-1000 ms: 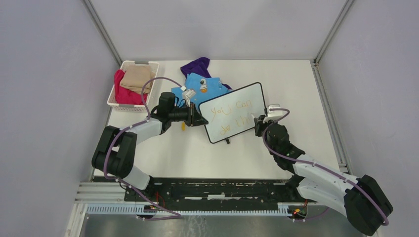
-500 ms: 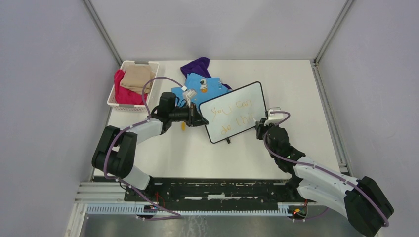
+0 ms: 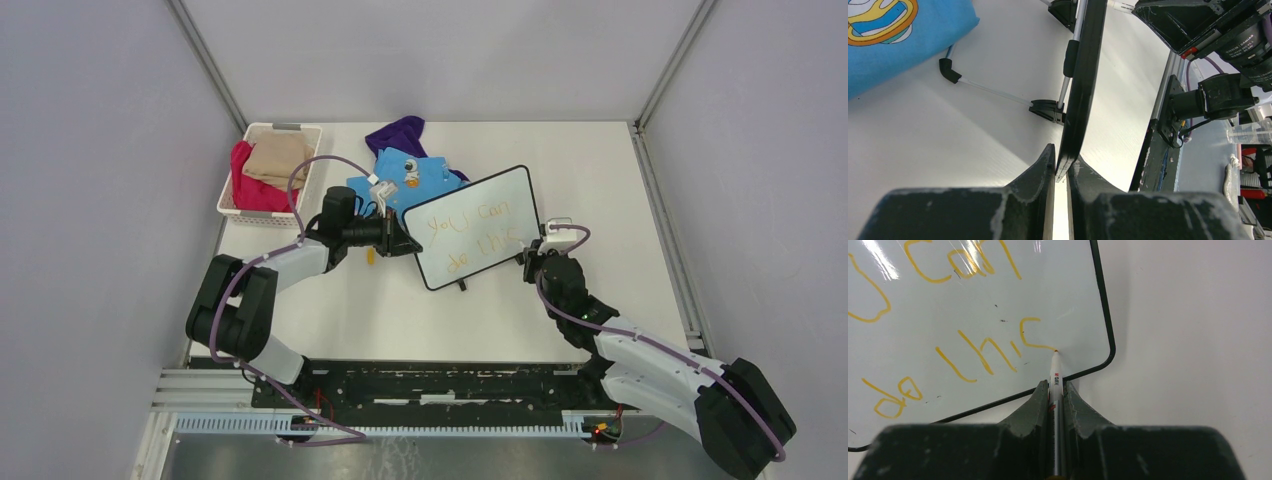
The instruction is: Write a sentence on the whiteboard
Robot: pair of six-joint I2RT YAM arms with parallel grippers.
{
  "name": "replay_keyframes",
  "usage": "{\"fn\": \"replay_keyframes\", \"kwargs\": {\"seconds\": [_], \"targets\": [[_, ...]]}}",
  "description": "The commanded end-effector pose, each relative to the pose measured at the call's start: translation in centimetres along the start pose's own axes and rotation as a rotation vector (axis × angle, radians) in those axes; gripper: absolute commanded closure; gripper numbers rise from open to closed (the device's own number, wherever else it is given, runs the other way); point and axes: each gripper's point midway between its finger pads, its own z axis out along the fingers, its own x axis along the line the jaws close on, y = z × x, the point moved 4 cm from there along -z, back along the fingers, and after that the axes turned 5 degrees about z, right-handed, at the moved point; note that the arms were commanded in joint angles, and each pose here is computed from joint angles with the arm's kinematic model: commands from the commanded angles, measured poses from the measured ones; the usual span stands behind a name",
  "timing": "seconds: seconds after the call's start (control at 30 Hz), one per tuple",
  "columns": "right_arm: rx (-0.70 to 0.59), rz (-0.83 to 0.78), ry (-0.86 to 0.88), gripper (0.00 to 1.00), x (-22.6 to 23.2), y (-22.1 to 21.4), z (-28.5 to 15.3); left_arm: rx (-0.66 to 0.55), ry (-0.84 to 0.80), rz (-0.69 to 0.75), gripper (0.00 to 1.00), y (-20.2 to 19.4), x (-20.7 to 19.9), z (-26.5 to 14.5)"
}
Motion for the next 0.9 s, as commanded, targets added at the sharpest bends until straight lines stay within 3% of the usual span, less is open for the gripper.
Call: {"fn": "replay_keyframes", "kwargs": {"seconds": [0.0,0.47,0.87], "targets": [[0.009,0.006,0.036,1.0,0.5,-0.2,0.0,0.083,0.07,-0.066,0.98,-2.5,1.3,0.2],[0.04,0.018,0.157,1.0,2.3,-0.3,0.0,0.09,0.073,-0.061,0.98,-2.6,1.2,0.3],[-0.165,0.098,0.205,1.0,2.4,5.0,-2.5,0.089,0.079,-0.053,0.98,-2.5,1.2,0.3]]}}
